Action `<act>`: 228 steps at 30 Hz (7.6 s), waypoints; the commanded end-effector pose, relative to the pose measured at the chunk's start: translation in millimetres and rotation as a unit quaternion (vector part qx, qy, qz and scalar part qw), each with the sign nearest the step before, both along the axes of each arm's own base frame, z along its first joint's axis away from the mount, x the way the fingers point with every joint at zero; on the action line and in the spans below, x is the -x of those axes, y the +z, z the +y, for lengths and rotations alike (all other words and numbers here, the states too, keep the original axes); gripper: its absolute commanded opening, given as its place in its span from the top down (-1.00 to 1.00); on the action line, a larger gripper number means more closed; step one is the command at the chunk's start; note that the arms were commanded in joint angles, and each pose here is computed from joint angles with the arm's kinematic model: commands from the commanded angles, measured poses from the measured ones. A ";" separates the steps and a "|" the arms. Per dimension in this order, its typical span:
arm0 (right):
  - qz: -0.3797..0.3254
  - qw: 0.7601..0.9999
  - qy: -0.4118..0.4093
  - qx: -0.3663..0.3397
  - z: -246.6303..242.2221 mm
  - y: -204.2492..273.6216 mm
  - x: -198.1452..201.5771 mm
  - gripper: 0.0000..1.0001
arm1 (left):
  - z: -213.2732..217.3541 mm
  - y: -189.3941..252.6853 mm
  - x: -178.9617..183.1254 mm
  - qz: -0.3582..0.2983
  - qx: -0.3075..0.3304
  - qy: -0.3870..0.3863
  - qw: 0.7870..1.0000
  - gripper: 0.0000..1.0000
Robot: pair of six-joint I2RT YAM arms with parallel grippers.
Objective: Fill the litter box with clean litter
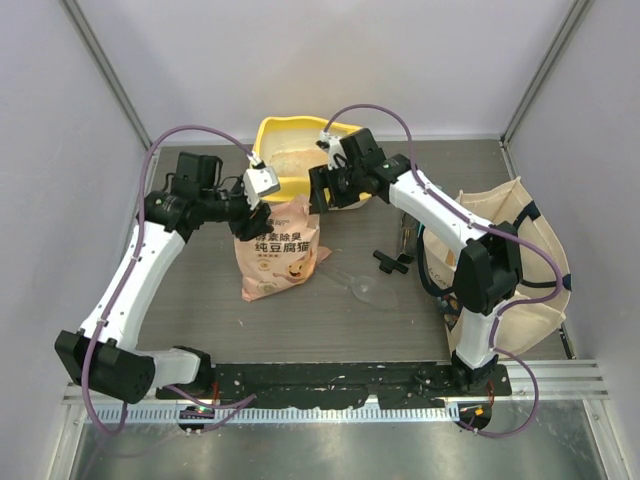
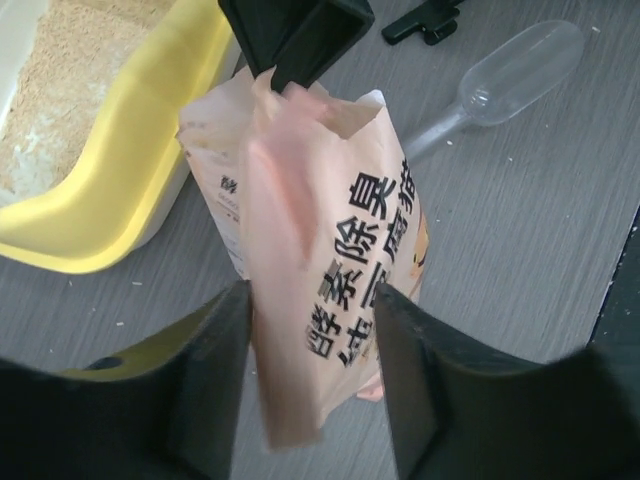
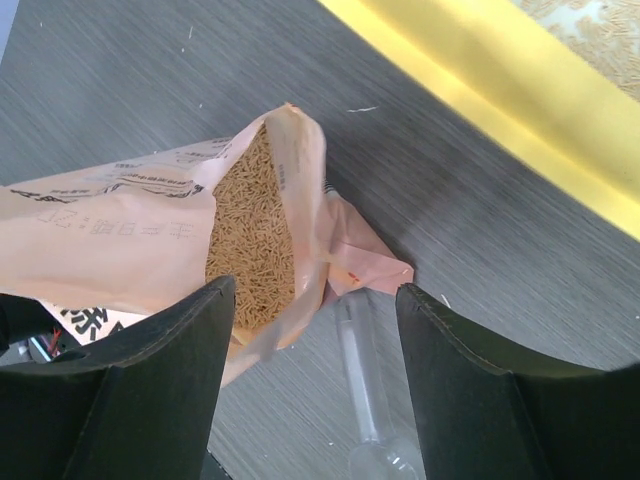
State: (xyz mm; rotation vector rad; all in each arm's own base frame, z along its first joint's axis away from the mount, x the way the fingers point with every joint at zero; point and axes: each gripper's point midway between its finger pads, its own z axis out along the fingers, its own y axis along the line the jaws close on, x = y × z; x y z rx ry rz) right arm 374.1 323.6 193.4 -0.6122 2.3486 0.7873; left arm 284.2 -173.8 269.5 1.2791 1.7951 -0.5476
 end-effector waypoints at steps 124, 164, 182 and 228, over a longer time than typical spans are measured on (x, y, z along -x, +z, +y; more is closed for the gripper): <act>-0.262 0.932 0.185 -0.168 3.4 7.5 26.6 -0.03 | -5.1 -96.4 -114.6 0.114 0.232 0.124 0.958 0.95; -0.208 0.912 0.236 -0.264 29.3 8.4 34.3 0.25 | -82.3 -84.3 -59.8 0.273 0.318 -0.032 0.907 0.96; -0.233 0.897 0.282 -0.247 1.3 -4.1 38.9 -0.20 | -90.2 -85.3 -60.1 0.312 0.318 -0.046 0.894 0.96; -0.160 0.879 0.247 -0.375 56.6 -0.6 47.4 0.44 | -39.5 -86.5 -88.4 0.298 0.316 0.065 0.899 1.00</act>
